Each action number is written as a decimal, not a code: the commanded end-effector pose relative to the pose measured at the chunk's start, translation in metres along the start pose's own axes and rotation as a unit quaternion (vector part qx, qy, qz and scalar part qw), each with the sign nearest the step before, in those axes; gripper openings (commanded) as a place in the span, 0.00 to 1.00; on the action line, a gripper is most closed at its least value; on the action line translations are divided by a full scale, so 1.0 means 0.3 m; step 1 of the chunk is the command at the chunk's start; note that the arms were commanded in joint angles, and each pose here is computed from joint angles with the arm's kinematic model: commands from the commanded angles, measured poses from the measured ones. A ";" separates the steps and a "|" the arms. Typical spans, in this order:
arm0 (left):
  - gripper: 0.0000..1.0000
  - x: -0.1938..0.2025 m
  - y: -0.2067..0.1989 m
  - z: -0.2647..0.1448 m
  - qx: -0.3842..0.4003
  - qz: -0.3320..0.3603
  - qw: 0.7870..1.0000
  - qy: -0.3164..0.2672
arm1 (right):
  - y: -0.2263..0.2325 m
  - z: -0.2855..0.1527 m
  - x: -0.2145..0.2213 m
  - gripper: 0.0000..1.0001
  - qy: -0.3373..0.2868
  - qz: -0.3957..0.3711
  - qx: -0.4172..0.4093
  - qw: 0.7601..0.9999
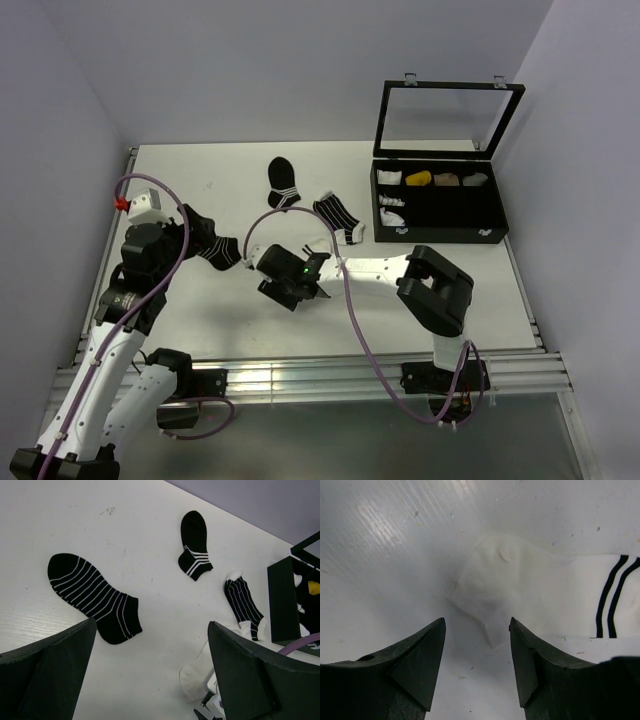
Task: Roll the socks
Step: Roll the sock at the center of the board.
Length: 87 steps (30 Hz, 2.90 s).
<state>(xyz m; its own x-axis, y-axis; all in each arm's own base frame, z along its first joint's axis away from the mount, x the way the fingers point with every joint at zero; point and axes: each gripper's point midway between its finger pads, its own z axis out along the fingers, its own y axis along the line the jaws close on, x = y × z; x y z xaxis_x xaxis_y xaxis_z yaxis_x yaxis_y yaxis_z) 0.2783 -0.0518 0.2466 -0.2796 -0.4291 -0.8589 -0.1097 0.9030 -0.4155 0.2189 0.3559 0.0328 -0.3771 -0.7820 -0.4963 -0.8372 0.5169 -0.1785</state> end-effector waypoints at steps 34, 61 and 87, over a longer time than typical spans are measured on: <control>0.99 0.012 0.001 0.025 -0.002 -0.004 1.000 0.010 | 0.084 0.113 0.044 0.44 0.009 0.010 -0.040 0.999; 0.99 0.131 -0.084 0.029 0.048 -0.105 0.989 0.090 | 0.154 0.045 -0.045 0.00 -0.054 0.119 -0.203 0.970; 0.79 0.711 -0.111 0.072 0.018 -0.296 0.912 0.283 | 0.072 0.077 -0.035 0.06 -0.071 0.219 -0.285 0.931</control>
<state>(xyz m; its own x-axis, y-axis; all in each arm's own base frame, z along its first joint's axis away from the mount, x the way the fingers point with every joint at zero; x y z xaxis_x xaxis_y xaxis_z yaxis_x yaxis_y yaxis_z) 0.2327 -0.1587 0.0572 -0.6554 -0.7161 -0.2401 -0.3883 0.5921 -0.7061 0.2077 0.3835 0.0204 -0.7118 -0.4737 -0.5186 -0.7021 0.4574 0.5458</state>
